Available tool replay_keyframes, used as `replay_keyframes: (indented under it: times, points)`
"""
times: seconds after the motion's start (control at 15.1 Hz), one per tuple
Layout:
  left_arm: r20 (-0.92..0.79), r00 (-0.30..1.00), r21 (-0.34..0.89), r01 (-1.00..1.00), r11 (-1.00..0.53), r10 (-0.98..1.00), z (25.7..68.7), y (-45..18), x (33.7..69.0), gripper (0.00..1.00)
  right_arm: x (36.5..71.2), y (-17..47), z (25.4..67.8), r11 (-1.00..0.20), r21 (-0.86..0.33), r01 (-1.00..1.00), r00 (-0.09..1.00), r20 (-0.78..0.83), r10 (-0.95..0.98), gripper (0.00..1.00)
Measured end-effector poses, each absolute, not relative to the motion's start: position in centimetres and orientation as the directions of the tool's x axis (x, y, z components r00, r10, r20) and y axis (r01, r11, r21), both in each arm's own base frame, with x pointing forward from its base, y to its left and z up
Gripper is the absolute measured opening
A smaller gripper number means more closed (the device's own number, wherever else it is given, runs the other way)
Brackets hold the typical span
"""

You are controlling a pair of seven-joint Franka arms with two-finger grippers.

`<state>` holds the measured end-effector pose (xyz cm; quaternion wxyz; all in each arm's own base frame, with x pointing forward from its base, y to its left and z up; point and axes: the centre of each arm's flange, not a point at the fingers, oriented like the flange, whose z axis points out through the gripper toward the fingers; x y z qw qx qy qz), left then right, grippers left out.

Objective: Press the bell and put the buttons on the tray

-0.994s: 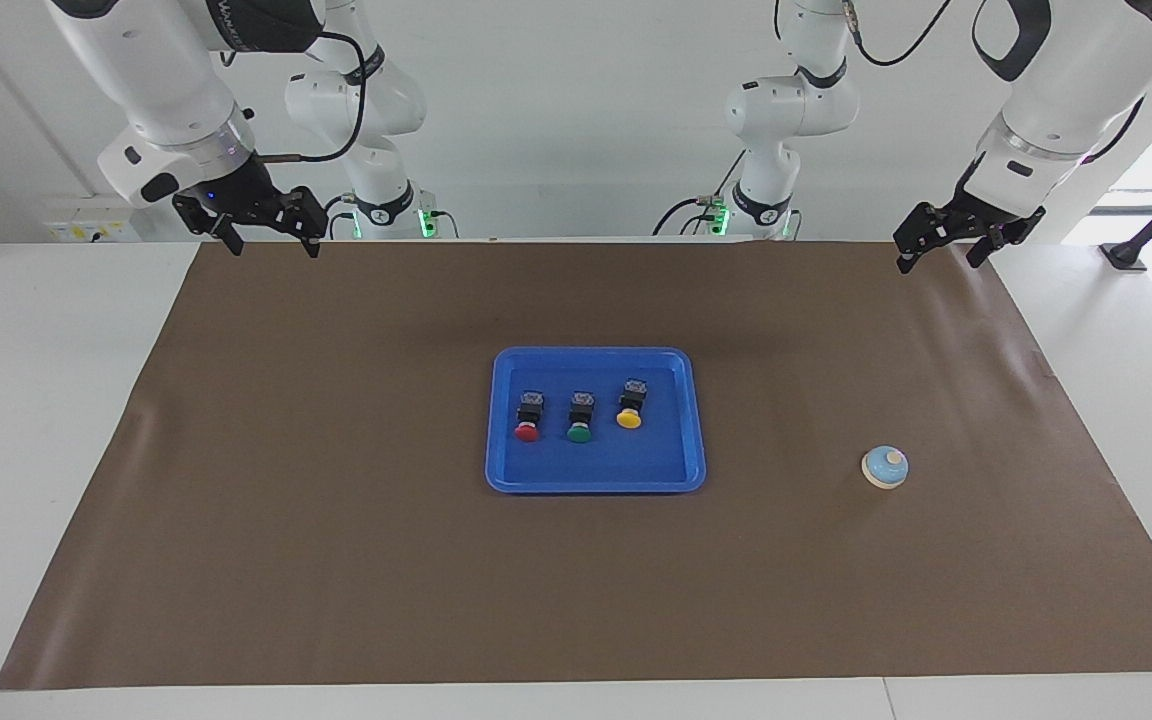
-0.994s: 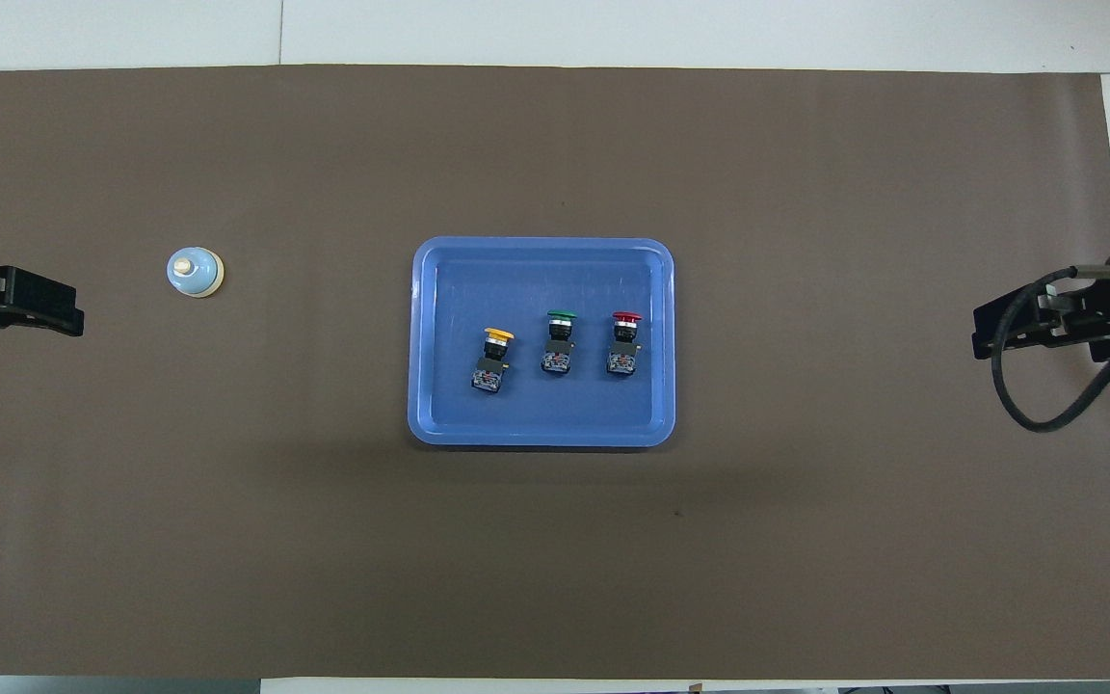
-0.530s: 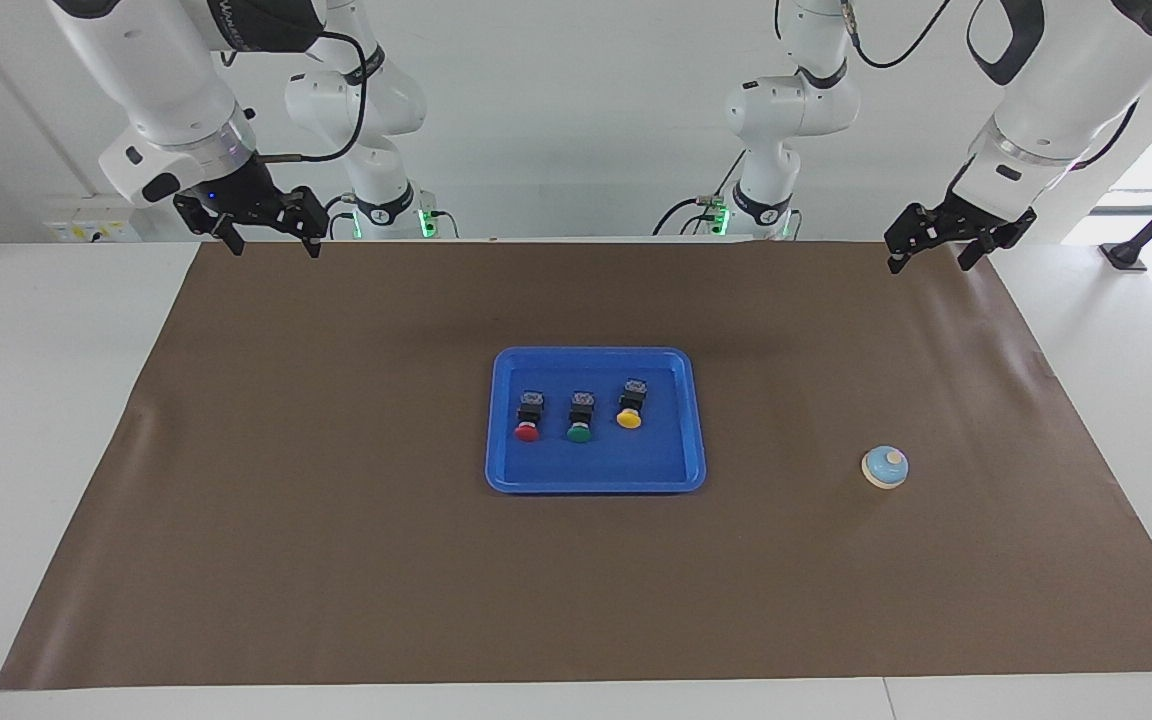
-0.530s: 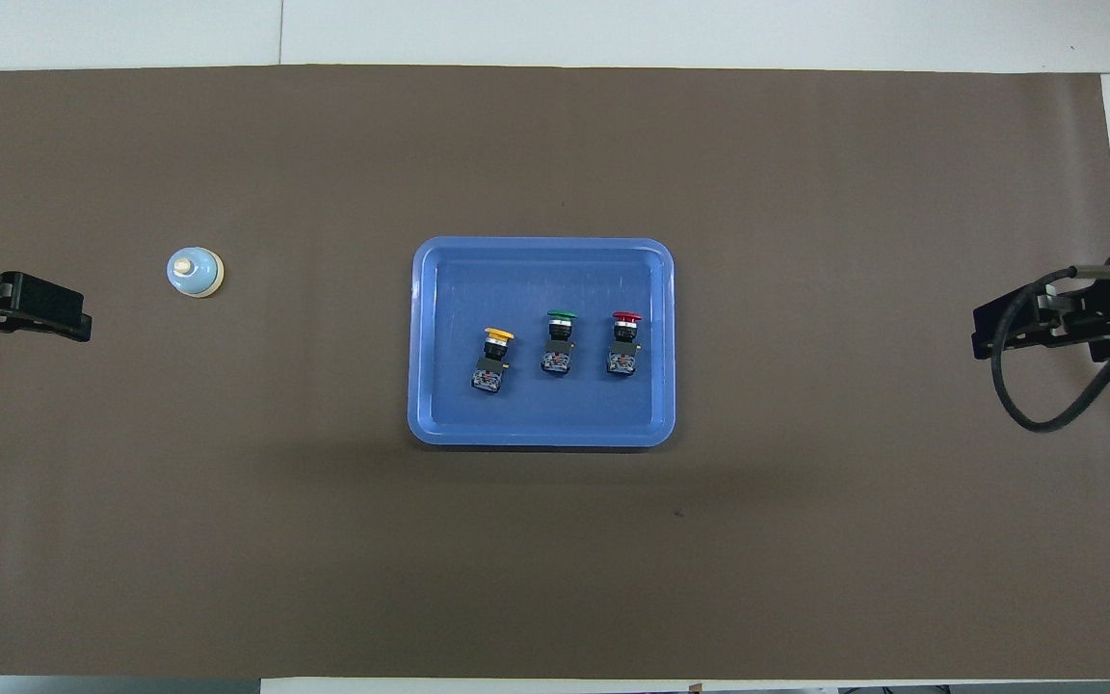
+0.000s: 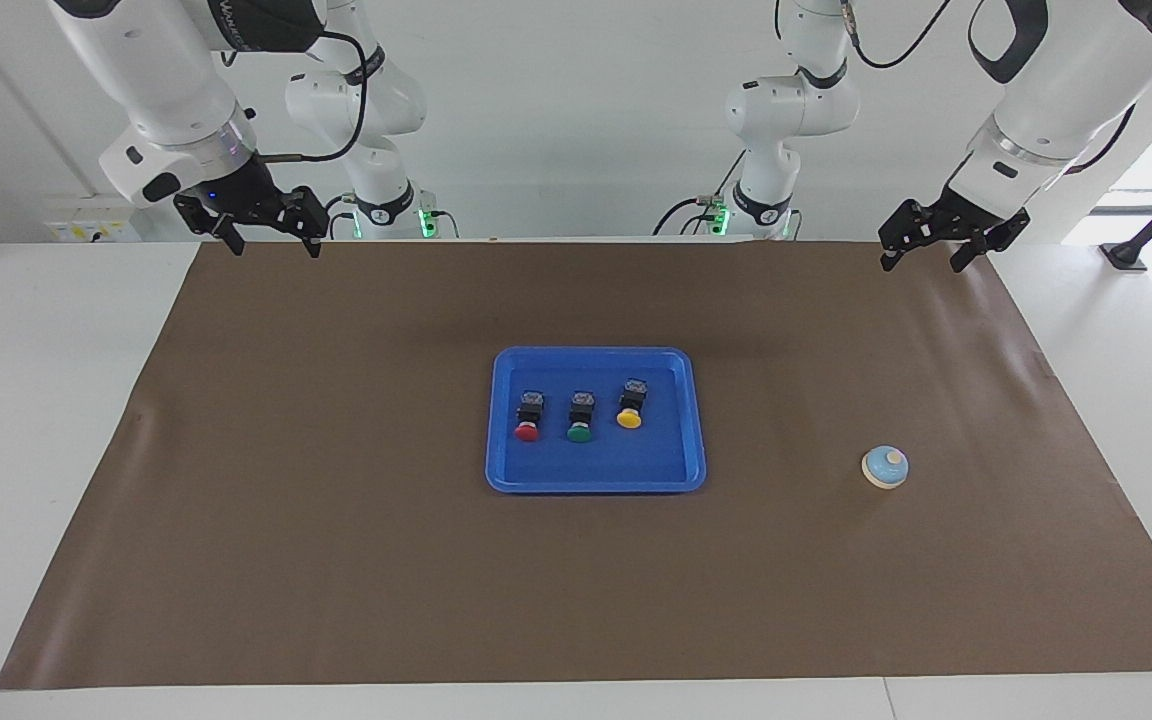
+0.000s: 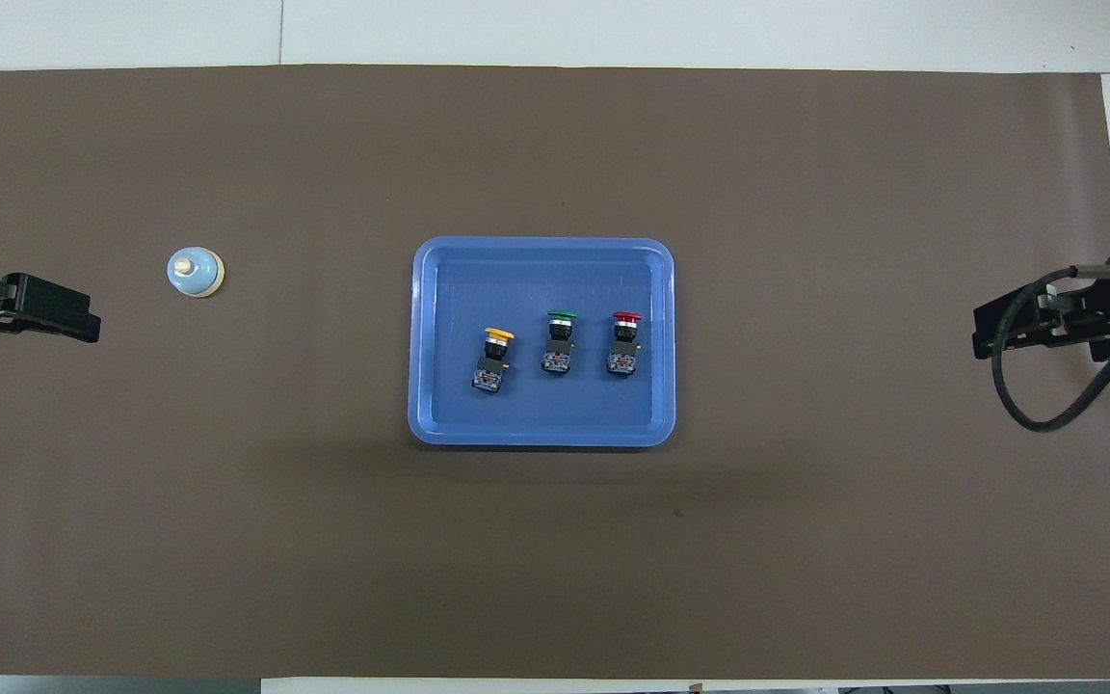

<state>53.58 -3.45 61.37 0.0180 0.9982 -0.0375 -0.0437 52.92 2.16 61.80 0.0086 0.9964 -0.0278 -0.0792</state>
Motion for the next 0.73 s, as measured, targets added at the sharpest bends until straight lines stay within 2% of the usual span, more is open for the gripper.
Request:
replay_keyframes:
  times: [0.73]
  points:
    - [-0.086,0.994,0.039,-0.069,-0.997,-0.072,61.37,-3.2,53.6,1.0,52.92,2.16,61.8,-0.998,0.022,-0.054,0.986,-0.157,-0.057,1.0]
